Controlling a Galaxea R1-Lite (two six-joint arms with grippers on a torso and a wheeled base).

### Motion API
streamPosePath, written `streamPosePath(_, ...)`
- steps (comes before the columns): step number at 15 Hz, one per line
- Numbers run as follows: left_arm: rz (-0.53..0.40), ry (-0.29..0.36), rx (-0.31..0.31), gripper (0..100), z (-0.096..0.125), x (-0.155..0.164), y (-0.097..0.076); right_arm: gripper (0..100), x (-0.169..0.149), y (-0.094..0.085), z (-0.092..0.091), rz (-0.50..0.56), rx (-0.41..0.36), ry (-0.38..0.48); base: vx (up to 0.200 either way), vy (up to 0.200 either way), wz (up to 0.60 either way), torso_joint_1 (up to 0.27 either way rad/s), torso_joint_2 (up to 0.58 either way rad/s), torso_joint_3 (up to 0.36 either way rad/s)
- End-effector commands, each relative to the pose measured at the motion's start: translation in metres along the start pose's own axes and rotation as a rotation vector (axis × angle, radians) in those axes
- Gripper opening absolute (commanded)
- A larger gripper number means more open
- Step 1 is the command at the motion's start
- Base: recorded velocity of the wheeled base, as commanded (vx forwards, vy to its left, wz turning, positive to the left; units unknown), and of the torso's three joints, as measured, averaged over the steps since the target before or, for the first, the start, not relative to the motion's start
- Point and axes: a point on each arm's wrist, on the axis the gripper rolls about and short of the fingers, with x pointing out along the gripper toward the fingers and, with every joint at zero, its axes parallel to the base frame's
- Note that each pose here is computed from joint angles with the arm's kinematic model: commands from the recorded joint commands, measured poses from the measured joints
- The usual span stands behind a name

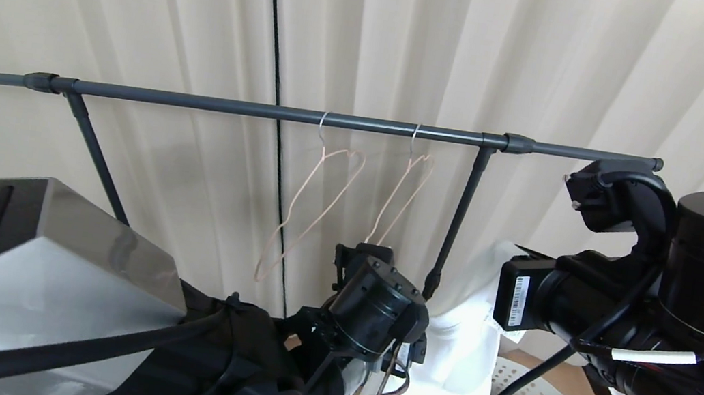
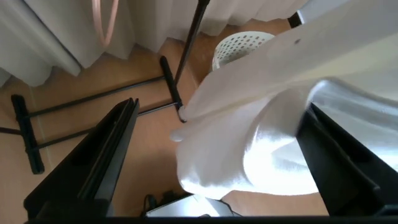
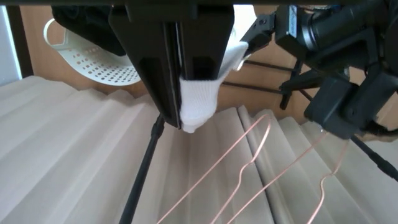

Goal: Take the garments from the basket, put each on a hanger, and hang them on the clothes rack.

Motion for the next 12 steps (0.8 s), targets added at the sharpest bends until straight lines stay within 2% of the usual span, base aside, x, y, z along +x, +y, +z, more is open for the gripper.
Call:
streamPosePath(1,0.019,0.007,0.001,100,-0.003,0.007,0.002,0,-0.004,-0.004,-0.002,-0.004,-0.001,0.001,0.000,0.000,0.00,0.000,0.00,0.000)
streamPosePath(3,0.064,0.015,-0.007,100,-0.004,0.012,0.014,0,-0.009,-0.009,-0.003,-0.005,-0.009,0.000,0.000,0.000,0.00,0.000,0.00,0.000)
streamPosePath(6,0.133,0.024,-0.024,100,-0.006,0.017,0.034,0,-0.019,-0.026,-0.003,-0.009,-0.029,-0.013,0.000,0.000,0.00,0.000,0.00,0.000)
streamPosePath(7,0.143,0.031,-0.028,0,-0.006,0.019,0.039,0,-0.024,-0.031,-0.002,0.004,-0.026,-0.021,0.000,0.000,0.00,0.000,0.00,0.000)
streamPosePath(12,0.143,0.032,-0.023,0,-0.006,0.006,0.043,0,-0.024,-0.039,-0.004,-0.023,-0.020,-0.019,0.000,0.000,0.00,0.000,0.00,0.000)
